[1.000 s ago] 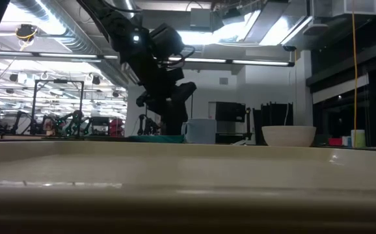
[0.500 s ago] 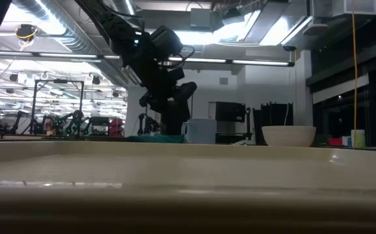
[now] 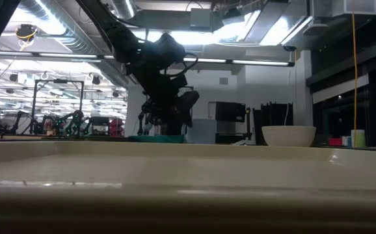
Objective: Set up tray
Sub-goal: Put the blue mug on the top left of the light brown serving tray, then put the dark green napkin on the right of the light brown serving tray
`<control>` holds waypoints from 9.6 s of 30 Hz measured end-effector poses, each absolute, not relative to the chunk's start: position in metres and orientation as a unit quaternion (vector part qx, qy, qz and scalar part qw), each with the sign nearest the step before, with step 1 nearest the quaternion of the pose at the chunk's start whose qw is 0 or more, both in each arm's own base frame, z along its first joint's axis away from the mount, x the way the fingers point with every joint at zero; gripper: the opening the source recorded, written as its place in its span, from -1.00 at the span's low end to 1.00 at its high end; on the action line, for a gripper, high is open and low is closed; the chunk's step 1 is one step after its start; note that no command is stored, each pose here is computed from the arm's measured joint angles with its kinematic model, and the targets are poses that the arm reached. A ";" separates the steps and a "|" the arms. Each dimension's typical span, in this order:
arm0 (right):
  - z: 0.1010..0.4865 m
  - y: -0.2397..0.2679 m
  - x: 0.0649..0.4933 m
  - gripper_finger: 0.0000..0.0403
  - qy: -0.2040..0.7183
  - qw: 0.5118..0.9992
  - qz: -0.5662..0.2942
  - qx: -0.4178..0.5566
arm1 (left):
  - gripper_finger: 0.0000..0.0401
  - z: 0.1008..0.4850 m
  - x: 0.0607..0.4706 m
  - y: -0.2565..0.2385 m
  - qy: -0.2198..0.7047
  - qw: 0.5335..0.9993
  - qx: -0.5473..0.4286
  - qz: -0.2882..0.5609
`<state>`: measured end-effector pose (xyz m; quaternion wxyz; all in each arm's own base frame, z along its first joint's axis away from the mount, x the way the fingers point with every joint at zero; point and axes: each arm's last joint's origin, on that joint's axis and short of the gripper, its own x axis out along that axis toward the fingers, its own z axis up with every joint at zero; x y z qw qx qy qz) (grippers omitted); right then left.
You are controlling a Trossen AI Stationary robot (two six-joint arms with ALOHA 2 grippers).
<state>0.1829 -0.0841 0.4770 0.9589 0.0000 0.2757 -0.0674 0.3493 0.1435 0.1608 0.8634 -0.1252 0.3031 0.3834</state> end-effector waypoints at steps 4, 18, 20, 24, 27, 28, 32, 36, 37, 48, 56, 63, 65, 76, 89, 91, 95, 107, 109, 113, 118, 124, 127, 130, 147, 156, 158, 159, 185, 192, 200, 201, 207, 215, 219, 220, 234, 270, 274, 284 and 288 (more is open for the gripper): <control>0.477 -0.084 0.183 -0.98 0.276 0.959 -0.067 -0.001 | 0.21 0.158 0.351 0.144 0.301 0.864 -0.123 0.384; 0.477 -0.084 0.183 -0.98 0.275 0.959 -0.068 -0.001 | 0.12 0.143 0.360 0.146 0.284 0.875 -0.155 0.359; 0.477 -0.084 0.183 -0.98 0.275 0.959 -0.068 0.000 | 0.00 0.143 0.360 0.145 0.285 0.878 -0.154 0.353; 0.478 -0.084 0.183 -0.98 0.272 0.960 -0.068 -0.002 | -0.35 0.148 0.360 0.145 0.288 0.883 -0.132 0.345; 0.478 -0.085 0.184 -0.98 0.268 0.961 -0.069 -0.003 | -0.64 0.150 0.361 0.148 0.290 0.885 -0.126 0.342; 0.478 -0.085 0.184 -0.98 0.268 0.961 -0.069 -0.003 | -0.72 0.151 0.361 0.149 0.291 0.885 -0.124 0.342; 0.478 -0.084 0.184 -0.98 0.268 0.961 -0.069 -0.003 | -0.80 0.151 0.362 0.149 0.295 0.886 -0.112 0.339; 0.478 -0.085 0.184 -0.98 0.268 0.961 -0.069 -0.003 | -0.80 0.155 0.364 0.149 0.293 0.888 -0.108 0.337; 0.478 -0.085 0.184 -0.98 0.268 0.961 -0.069 -0.003 | -0.80 0.160 0.365 0.150 0.288 0.891 -0.104 0.336; 0.478 -0.085 0.184 -0.98 0.267 0.961 -0.073 0.009 | -0.80 0.252 0.366 0.142 0.241 0.921 -0.059 0.301; 0.479 -0.086 0.187 -0.98 0.262 0.962 -0.075 0.011 | -0.80 0.295 0.313 0.096 0.228 0.935 -0.097 0.255; 0.475 -0.091 0.197 -0.98 0.267 0.961 -0.076 0.021 | -0.80 0.303 0.267 0.032 0.172 0.952 -0.154 0.199; 0.472 -0.094 0.201 -0.98 0.270 0.960 -0.076 0.025 | -0.81 0.299 0.256 0.013 0.189 0.954 -0.155 0.173; 0.461 -0.107 0.227 -0.98 0.275 0.956 -0.083 0.054 | -0.80 0.281 0.204 -0.055 0.365 0.926 -0.062 0.077; 0.457 -0.112 0.241 -0.98 0.267 0.957 -0.081 0.081 | -0.80 0.216 0.168 -0.064 0.426 0.904 -0.045 -0.017; 0.457 -0.112 0.241 -0.98 0.267 0.956 -0.083 0.088 | -0.80 0.212 0.162 -0.061 0.422 0.905 -0.042 -0.018; 0.457 -0.112 0.241 -0.98 0.267 0.956 -0.083 0.091 | -0.80 0.202 0.153 -0.056 0.413 0.910 -0.015 -0.018; 0.458 -0.112 0.242 -0.98 0.257 0.957 -0.088 0.103 | -0.80 0.165 0.145 -0.040 0.369 0.929 0.008 -0.032; 0.458 -0.112 0.242 -0.98 0.256 0.956 -0.090 0.110 | -0.80 0.162 0.146 -0.037 0.362 0.932 0.017 -0.034; 0.458 -0.112 0.242 -0.98 0.256 0.956 -0.091 0.112 | -0.81 0.156 0.146 -0.029 0.363 0.931 0.025 -0.034; 0.458 -0.112 0.242 -0.98 0.256 0.956 -0.091 0.112 | -0.80 0.148 0.143 -0.023 0.363 0.931 0.008 -0.044; 0.458 -0.112 0.242 -0.98 0.256 0.956 -0.091 0.114 | -0.80 0.148 0.140 -0.020 0.364 0.930 0.000 -0.046; 0.458 -0.112 0.242 -0.98 0.256 0.955 -0.091 0.115 | -0.81 0.149 0.137 -0.020 0.368 0.929 -0.010 -0.045; 0.458 -0.112 0.242 -0.98 0.256 0.956 -0.091 0.114 | -0.80 0.151 0.135 -0.020 0.361 0.931 -0.013 -0.047; 0.459 -0.112 0.242 -0.98 0.253 0.957 -0.091 0.110 | -0.74 0.157 0.126 -0.017 0.366 0.930 -0.006 -0.029; 0.459 -0.113 0.242 -0.98 0.250 0.958 -0.091 0.109 | -0.67 0.158 0.126 -0.018 0.365 0.930 -0.009 -0.036; 0.459 -0.113 0.242 -0.98 0.250 0.958 -0.091 0.109 | -0.65 0.158 0.126 -0.018 0.366 0.930 -0.009 -0.036; 0.459 -0.113 0.242 -0.98 0.250 0.958 -0.091 0.109 | -0.65 0.158 0.127 -0.018 0.366 0.930 -0.010 -0.035; 0.459 -0.113 0.242 -0.98 0.250 0.958 -0.090 0.107 | -0.47 0.152 0.130 -0.018 0.359 0.933 -0.027 -0.018; 0.459 -0.113 0.242 -0.98 0.250 0.958 -0.090 0.107 | -0.19 0.152 0.130 -0.018 0.359 0.932 -0.046 -0.018; 0.459 -0.113 0.242 -0.98 0.250 0.958 -0.090 0.107 | -0.09 0.162 0.133 -0.020 0.347 0.934 -0.079 -0.027; 0.459 -0.113 0.242 -0.98 0.250 0.958 -0.090 0.107 | -0.09 0.167 0.134 -0.019 0.342 0.936 -0.075 -0.023; 0.459 -0.113 0.242 -0.98 0.251 0.959 -0.088 0.099 | -0.09 0.185 0.133 -0.015 0.356 0.932 -0.053 0.046; 0.459 -0.112 0.243 -0.98 0.250 0.960 -0.076 0.098 | -0.09 0.203 0.135 -0.015 0.327 0.931 -0.141 0.084; 0.459 -0.112 0.243 -0.98 0.250 0.960 -0.073 0.099 | -0.09 0.225 0.138 -0.014 0.290 0.940 -0.143 0.106; 0.459 -0.112 0.244 -0.98 0.250 0.960 -0.071 0.100 | -0.09 0.234 0.139 -0.013 0.274 0.945 -0.136 0.119; 0.428 -0.116 0.260 -0.98 0.261 0.960 -0.033 0.100 | -0.09 0.345 0.139 -0.001 0.062 0.955 -0.036 0.289; 0.288 -0.144 0.289 -0.98 0.146 0.906 -0.155 0.365 | -0.09 0.342 0.181 -0.003 0.048 0.922 0.022 0.384; 0.278 -0.147 0.295 -0.98 0.151 0.885 -0.167 0.407 | -0.09 0.342 0.181 -0.003 0.048 0.922 0.021 0.384; 0.243 -0.140 0.326 -0.98 0.182 0.885 -0.116 0.413 | -0.09 0.342 0.181 -0.003 0.045 0.922 0.013 0.383; 0.234 -0.137 0.332 -0.95 0.198 0.882 -0.105 0.415 | -0.09 0.342 0.181 -0.003 0.045 0.922 0.013 0.383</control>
